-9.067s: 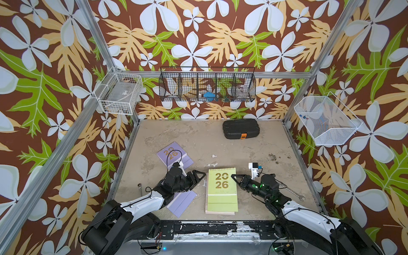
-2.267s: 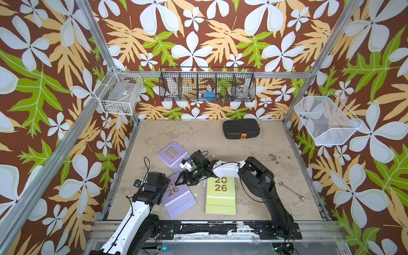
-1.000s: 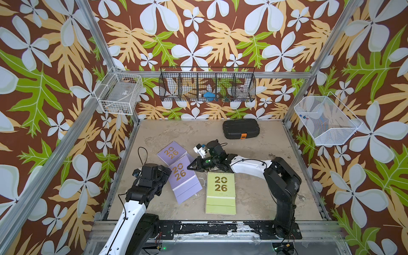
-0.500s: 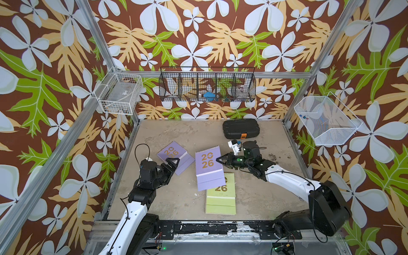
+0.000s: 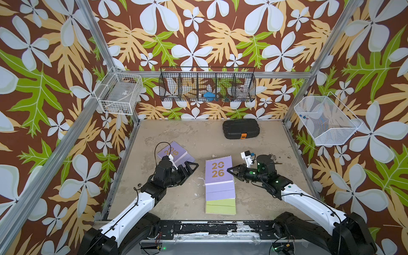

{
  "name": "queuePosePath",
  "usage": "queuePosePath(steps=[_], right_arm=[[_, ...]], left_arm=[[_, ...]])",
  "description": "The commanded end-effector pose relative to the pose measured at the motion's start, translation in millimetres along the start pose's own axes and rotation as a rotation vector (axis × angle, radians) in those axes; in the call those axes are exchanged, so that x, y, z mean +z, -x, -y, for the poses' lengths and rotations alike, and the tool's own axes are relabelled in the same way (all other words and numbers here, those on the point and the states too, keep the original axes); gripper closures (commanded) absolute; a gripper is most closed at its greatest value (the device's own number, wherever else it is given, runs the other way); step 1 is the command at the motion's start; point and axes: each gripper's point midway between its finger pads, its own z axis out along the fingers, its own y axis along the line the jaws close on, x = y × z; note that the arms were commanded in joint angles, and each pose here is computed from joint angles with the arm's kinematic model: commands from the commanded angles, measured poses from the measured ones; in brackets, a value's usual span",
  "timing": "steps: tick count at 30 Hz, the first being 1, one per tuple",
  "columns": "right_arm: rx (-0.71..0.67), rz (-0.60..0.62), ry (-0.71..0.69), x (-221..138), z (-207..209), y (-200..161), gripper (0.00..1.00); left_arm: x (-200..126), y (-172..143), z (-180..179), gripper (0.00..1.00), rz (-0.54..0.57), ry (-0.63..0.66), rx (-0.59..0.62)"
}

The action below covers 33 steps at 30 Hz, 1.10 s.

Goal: Stack the calendars
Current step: Place the calendar at the calendar.

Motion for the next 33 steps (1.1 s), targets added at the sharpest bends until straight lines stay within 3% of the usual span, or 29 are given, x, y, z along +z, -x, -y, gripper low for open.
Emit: queuePosePath(steps=[1, 17, 33], right_arm=[[0.0, 0.002, 0.022, -5, 0, -6, 0.94], [0.018, 0.022, 0.119, -13, 14, -27, 0.94], [0.033, 0.002, 0.115, -5, 29, -33, 0.94]], left_arm=[[5, -7, 7, 0.0, -0.007, -0.048, -0.005], [13, -40, 5, 0.0, -0.094, -0.113, -0.047], [25, -55, 14, 0.0, -0.158, -0.145, -0.04]])
